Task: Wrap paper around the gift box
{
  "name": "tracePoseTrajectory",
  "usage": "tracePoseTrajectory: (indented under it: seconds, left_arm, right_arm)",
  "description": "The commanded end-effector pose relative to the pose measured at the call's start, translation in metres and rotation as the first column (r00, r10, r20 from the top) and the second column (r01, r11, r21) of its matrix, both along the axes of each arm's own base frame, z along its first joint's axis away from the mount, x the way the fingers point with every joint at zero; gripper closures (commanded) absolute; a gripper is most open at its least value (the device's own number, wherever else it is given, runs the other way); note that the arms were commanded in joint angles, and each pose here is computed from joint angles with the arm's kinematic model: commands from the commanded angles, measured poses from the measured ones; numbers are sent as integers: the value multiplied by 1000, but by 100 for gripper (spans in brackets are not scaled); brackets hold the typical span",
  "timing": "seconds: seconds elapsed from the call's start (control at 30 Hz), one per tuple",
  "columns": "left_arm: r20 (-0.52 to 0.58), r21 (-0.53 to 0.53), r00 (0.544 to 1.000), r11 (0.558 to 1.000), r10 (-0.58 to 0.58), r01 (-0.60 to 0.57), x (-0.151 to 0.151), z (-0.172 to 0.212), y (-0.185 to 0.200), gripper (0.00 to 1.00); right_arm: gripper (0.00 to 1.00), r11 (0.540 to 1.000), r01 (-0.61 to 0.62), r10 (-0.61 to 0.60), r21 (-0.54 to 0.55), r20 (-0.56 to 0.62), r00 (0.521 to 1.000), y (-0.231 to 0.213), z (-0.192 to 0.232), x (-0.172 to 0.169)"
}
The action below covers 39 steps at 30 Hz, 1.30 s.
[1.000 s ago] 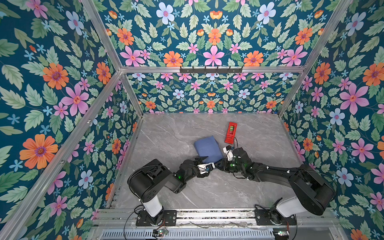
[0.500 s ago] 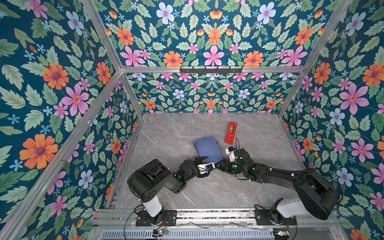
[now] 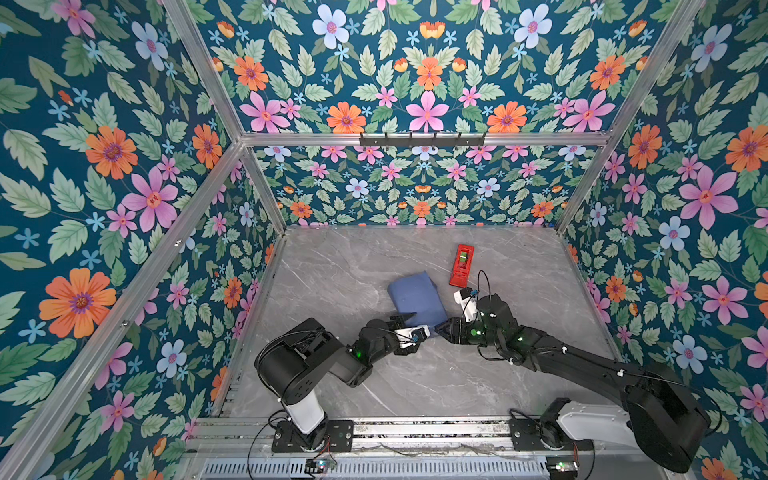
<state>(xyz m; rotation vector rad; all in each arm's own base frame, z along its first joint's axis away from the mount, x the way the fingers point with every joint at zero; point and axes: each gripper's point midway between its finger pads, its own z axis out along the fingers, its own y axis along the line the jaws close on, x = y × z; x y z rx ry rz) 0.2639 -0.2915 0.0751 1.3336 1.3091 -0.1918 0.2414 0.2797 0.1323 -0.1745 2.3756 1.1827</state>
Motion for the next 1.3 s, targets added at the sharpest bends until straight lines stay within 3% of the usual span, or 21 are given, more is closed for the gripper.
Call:
tracePoseTrajectory:
  seconds: [0.0,0.17,1.07,1.27]
  left_arm:
    - [-37,9,999,1000,-6,7,-3,-7,0,27]
    - [-35,8,999,1000,-8,8,-3,-6,0,27]
    - [-40,9,999,1000,-8,9,-3,-7,0,27]
    - [-41,10,999,1000,-9,9,-3,-7,0,27]
  right_arm:
    - [72,997,-61,60,47,22,998,14,8,1]
    - [85,994,-74,73,77,9,997,26,8,9]
    - [93,997,66,-71,-46,-126,989,18,-34,44]
    - [93,996,84,-88,-41,-118,989,6,-22,47]
